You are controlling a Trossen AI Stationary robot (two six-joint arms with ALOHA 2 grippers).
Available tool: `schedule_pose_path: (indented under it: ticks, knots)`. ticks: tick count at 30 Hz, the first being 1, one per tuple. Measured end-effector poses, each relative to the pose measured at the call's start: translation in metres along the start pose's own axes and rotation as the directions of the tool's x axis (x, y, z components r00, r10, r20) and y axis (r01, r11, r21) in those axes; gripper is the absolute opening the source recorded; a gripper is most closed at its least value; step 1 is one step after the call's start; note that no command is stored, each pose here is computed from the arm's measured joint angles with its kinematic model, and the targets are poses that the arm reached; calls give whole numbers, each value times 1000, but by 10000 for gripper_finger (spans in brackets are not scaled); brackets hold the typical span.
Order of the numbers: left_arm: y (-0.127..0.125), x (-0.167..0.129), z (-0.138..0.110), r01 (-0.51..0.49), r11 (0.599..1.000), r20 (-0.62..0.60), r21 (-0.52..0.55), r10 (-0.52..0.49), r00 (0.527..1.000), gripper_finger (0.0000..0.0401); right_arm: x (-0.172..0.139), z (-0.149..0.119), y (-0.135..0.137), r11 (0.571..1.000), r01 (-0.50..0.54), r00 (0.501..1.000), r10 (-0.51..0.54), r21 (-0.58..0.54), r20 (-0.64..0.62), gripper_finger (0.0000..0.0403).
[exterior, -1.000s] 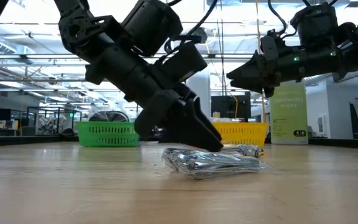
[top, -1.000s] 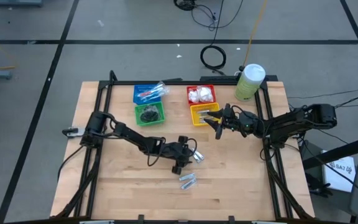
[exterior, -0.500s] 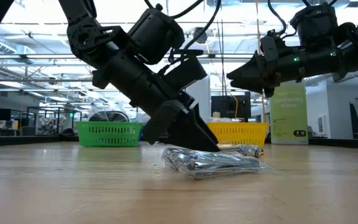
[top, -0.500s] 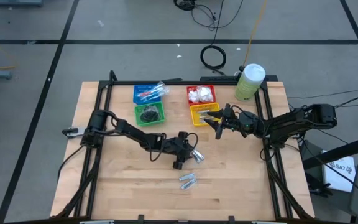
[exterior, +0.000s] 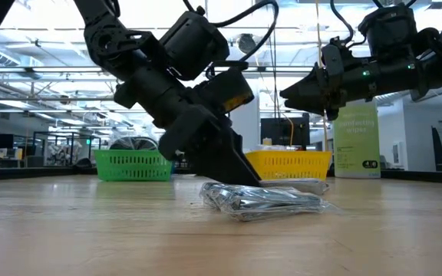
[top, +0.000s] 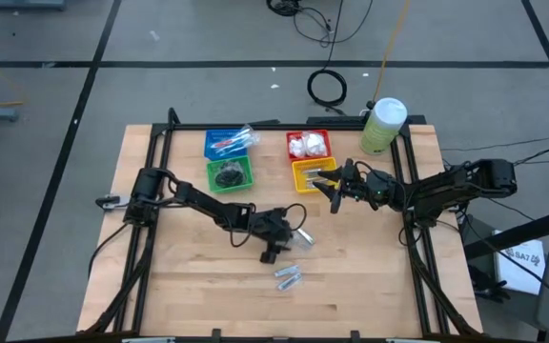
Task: Pick & Place Travel size toiletries
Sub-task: Put the nail cutter into the yellow bin
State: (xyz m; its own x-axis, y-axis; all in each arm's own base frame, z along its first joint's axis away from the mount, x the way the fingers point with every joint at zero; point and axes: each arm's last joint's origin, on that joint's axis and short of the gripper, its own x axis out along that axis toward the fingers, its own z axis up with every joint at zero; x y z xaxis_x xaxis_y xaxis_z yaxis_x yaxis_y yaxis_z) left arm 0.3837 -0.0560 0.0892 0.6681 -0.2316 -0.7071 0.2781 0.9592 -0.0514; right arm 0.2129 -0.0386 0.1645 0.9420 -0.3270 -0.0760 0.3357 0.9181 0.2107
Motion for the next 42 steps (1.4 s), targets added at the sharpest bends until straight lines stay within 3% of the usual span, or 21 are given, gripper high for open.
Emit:
schedule_pose_path:
  ticks: [4,7,12,17,22,30,42]
  knots:
    - [-6,0,-2,83,996,-16,-22,-84,996,209,0,0,0,1000,0,1000,0,0,-1,181]
    - [-6,1,0,87,996,8,-36,-87,996,209,0,0,0,1000,0,1000,0,0,-1,181]
    - [-5,2,9,22,1000,114,-5,-21,993,209,0,0,0,1000,0,1000,0,-2,-1,181]
    - [-7,3,11,-76,990,140,117,59,988,209,0,0,0,1000,0,1000,0,-3,-1,181]
    - [-8,2,12,-106,985,154,139,84,984,209,0,0,0,1000,0,1000,0,-3,-1,181]
    - [-8,2,14,-106,981,163,162,80,983,209,0,0,0,1000,0,1000,0,-3,-1,181]
    - [-4,2,26,-70,992,124,108,56,991,209,0,0,0,1000,-1,1000,1,-3,0,181]
